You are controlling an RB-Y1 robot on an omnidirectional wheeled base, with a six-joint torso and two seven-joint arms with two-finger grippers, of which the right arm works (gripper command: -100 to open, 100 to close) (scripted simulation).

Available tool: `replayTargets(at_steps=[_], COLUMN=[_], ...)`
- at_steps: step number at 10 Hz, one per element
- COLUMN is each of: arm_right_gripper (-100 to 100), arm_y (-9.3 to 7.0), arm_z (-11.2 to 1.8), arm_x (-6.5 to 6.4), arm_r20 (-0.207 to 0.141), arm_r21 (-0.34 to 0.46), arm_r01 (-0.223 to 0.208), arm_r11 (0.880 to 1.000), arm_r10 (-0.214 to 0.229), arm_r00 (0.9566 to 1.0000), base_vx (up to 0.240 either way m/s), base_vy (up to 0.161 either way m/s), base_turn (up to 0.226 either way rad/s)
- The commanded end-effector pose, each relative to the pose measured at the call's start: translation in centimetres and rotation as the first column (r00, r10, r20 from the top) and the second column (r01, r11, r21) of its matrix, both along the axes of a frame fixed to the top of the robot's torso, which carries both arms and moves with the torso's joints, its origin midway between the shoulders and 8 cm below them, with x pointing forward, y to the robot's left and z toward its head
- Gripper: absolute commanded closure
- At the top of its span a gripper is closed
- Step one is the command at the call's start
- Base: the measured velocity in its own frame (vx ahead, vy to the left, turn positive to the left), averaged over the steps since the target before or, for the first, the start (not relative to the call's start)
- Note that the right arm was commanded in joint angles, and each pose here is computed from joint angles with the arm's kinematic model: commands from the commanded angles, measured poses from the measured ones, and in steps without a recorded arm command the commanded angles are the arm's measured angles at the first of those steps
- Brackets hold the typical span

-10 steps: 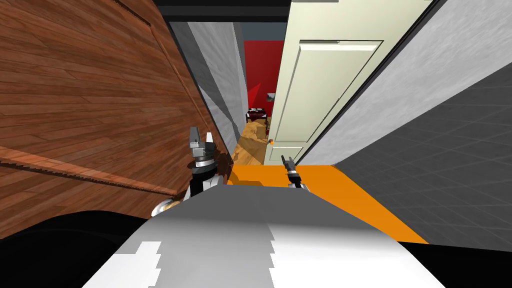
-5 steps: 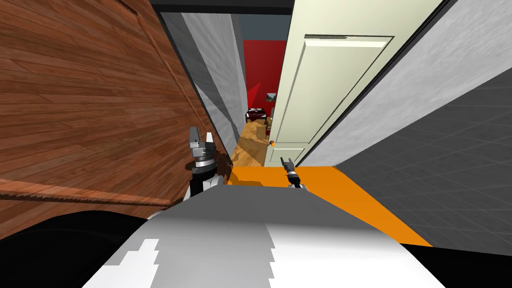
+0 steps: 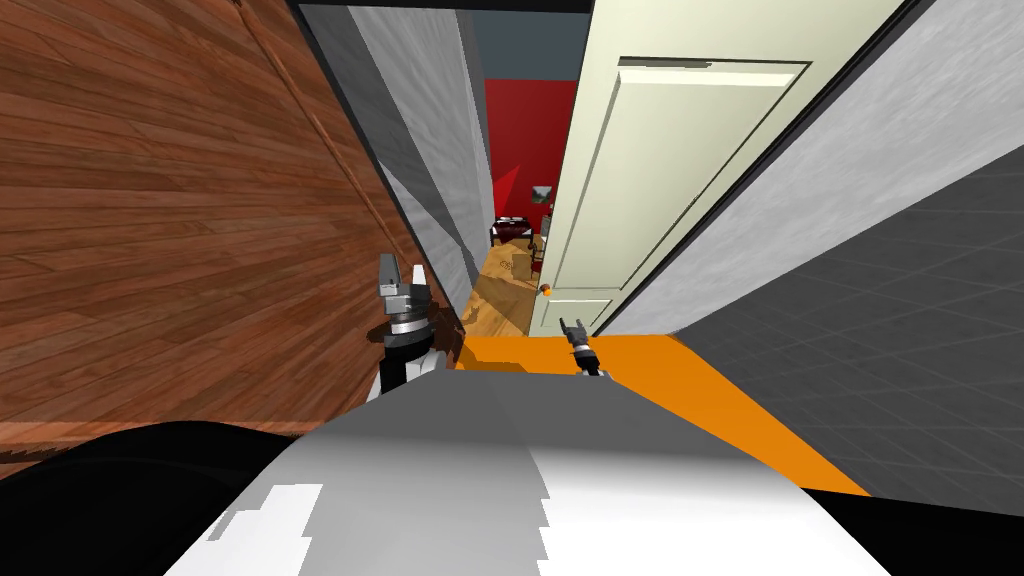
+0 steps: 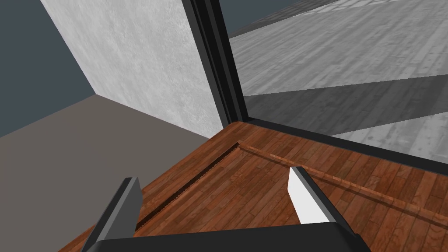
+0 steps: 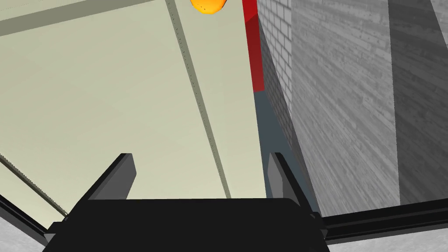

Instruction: Pull the door open

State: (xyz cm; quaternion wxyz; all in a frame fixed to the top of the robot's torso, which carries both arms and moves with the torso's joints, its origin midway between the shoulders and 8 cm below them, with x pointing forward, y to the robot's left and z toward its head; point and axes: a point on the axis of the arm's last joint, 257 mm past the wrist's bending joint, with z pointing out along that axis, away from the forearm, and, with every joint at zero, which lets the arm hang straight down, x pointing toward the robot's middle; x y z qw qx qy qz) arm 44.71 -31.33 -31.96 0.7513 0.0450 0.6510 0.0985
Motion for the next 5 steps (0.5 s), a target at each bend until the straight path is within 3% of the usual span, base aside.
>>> replayTargets(at_steps=[1, 5], arm_right_gripper=[-100, -100], arm_y=[-0.1, -0.2], arm_z=[-0.8, -2.7], arm_x=[-0.1, -0.3], arm_r20=[-0.015, -0.049], arm_r21=[-0.027, -0.080], arm_r01=[0.002, 0.004], arm_r11=[1.000, 0.997], arm_r10=[-0.003, -0.008], arm_r00=[0.9999, 0.9988], base_vx=[0.093, 0.097], base_vy=[0.041, 0.023], base_turn=[-0.012, -0.014])
